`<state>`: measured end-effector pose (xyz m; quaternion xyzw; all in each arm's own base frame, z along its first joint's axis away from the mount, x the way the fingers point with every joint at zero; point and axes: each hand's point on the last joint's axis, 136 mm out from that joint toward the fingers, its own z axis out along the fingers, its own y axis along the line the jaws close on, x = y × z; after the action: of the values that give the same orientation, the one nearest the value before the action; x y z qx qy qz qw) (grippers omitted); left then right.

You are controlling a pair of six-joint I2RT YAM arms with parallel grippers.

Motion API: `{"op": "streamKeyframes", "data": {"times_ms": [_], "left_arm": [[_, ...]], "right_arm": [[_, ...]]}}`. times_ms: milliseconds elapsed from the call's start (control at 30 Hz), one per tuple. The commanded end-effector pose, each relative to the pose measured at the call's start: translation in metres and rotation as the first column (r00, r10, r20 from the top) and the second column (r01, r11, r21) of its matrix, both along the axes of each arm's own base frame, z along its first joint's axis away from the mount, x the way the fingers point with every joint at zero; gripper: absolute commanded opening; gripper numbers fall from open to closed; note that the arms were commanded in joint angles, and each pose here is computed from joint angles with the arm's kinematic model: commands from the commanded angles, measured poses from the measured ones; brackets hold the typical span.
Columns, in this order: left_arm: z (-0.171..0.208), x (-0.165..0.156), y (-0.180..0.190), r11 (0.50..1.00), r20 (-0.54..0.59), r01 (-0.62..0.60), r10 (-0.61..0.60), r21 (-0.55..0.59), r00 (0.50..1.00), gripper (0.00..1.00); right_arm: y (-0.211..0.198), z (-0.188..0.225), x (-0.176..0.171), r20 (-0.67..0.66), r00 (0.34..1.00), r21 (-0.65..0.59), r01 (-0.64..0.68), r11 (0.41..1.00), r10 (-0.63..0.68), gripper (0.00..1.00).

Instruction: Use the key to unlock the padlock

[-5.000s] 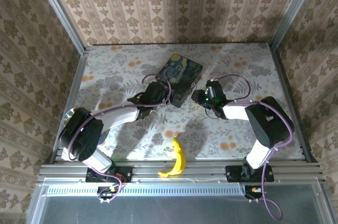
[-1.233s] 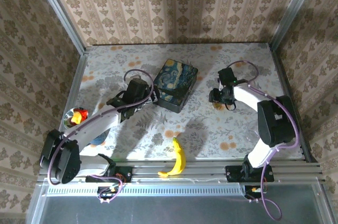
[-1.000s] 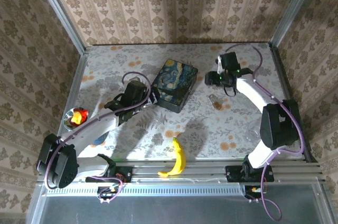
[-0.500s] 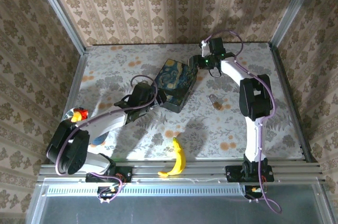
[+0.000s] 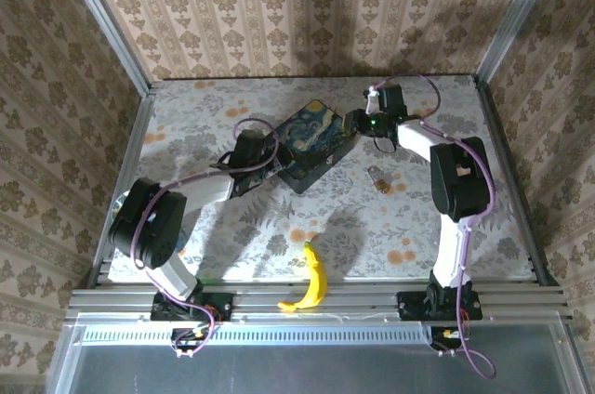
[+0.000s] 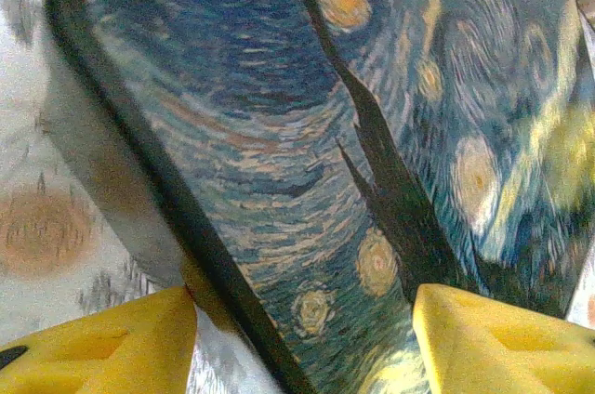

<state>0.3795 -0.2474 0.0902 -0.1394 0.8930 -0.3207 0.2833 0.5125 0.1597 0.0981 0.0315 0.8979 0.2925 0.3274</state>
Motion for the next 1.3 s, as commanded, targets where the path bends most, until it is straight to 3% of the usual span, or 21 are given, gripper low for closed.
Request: {"op": "streamKeyframes", "data": {"times_ms": [0, 200, 500, 767, 833, 867, 900, 933, 1067, 1167, 1267], "left_arm": [[0.029, 0.026, -0.035, 0.991, 0.102, 0.114, -0.107, -0.071, 0.989, 0.63], [0.028, 0.040, -0.031, 0.993, 0.098, 0.111, -0.106, -0.048, 0.990, 0.64], [0.022, 0.045, -0.014, 0.996, 0.092, 0.082, -0.078, -0.035, 0.993, 0.69], [0.032, 0.032, 0.005, 0.999, 0.109, 0.048, -0.046, -0.018, 0.993, 0.81], [0.045, 0.029, 0.031, 1.000, 0.142, 0.001, -0.004, 0.015, 0.990, 0.87], [0.050, 0.026, 0.041, 0.999, 0.158, -0.014, 0.008, 0.039, 0.987, 0.89], [0.055, 0.021, 0.053, 0.996, 0.176, -0.031, 0.017, 0.079, 0.984, 0.91], [0.060, 0.016, 0.067, 0.991, 0.201, -0.055, 0.029, 0.124, 0.979, 0.92], [0.075, -0.003, 0.121, 0.922, 0.330, -0.163, 0.042, 0.350, 0.943, 1.00], [0.082, -0.017, 0.159, 0.825, 0.439, -0.268, 0.027, 0.498, 0.898, 1.00], [0.088, -0.029, 0.188, 0.733, 0.545, -0.376, 0.008, 0.567, 0.838, 1.00]], "right_arm": [[0.038, -0.016, -0.054, -0.130, 0.990, 0.074, -0.042, 0.996, 0.051, 0.29], [0.040, -0.026, -0.094, -0.175, 0.985, 0.019, 0.010, 1.000, -0.007, 0.28], [0.026, -0.023, -0.122, -0.164, 0.977, -0.045, 0.128, 0.991, -0.133, 0.39], [-0.010, 0.006, -0.129, -0.075, 0.976, -0.204, 0.186, 0.961, -0.205, 0.62], [-0.027, 0.022, -0.133, -0.019, 0.973, -0.256, 0.219, 0.941, -0.232, 0.70], [-0.035, 0.030, -0.136, 0.010, 0.970, -0.275, 0.238, 0.932, -0.244, 0.75], [-0.046, 0.036, -0.139, 0.038, 0.964, -0.298, 0.261, 0.918, -0.262, 0.94], [-0.056, 0.047, -0.144, 0.075, 0.959, -0.309, 0.284, 0.908, -0.274, 1.00], [-0.100, 0.068, -0.160, 0.188, 0.919, -0.359, 0.393, 0.847, -0.346, 1.00], [-0.131, 0.081, -0.171, 0.300, 0.874, -0.417, 0.480, 0.772, -0.382, 1.00], [-0.151, 0.089, -0.179, 0.409, 0.827, -0.429, 0.547, 0.719, -0.385, 1.00]]}}
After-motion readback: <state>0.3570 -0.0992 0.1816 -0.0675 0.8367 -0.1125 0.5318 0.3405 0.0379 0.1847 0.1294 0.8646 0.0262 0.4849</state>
